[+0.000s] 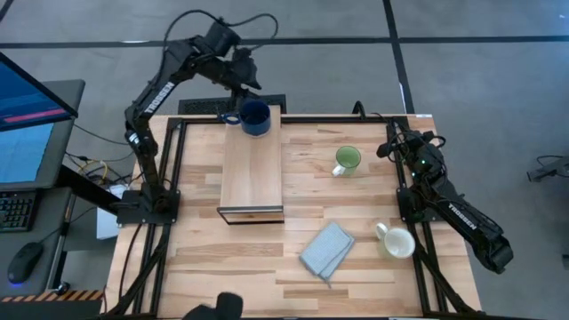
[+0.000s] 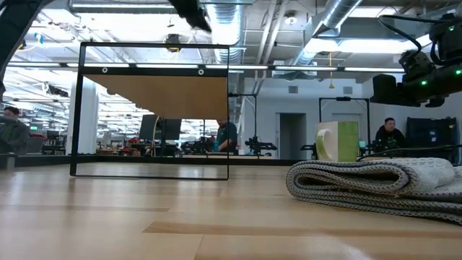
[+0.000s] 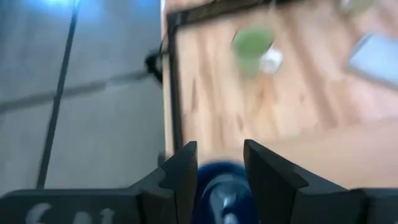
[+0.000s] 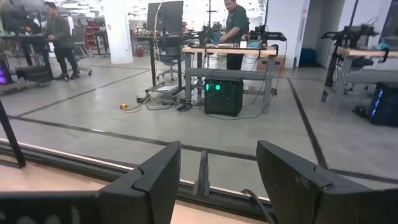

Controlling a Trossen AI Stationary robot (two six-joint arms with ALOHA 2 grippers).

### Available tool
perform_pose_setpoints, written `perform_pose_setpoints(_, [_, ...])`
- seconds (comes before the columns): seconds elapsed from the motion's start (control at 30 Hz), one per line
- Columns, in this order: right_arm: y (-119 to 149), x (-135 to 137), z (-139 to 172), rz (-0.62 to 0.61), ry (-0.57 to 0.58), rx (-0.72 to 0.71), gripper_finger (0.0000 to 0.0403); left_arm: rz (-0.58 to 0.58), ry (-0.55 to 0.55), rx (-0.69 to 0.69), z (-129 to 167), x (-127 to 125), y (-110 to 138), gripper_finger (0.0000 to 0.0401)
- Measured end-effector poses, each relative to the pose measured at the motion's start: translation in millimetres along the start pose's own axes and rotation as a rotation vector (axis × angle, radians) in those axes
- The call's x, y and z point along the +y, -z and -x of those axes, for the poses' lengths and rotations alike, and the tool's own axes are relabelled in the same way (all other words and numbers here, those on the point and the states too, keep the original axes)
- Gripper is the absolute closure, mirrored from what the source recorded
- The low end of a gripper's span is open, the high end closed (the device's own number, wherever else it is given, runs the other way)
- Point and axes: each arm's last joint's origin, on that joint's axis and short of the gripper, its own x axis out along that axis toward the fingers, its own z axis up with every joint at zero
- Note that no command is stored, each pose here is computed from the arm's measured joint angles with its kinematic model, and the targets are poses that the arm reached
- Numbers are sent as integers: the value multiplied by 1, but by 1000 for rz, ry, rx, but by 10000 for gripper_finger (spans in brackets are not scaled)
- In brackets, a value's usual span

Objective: Stack small to large cups/mugs on shelf
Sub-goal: Put the white green mug on the shelf

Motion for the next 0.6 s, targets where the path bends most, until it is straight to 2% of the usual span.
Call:
perform_pose_setpoints(0.13, [-3, 0, 1, -25, -20, 17, 168, -14, 4, -93, 27, -12, -8, 278])
perform_pose_setpoints(0.33, [-10, 2, 2, -28, -84, -1, 168, 13, -32, -164, 61, -29, -14, 278])
perform_pose_setpoints(0.6, [-8, 2, 2, -22, -86, 23, 168, 126, -172, -227, 87, -34, -17, 278])
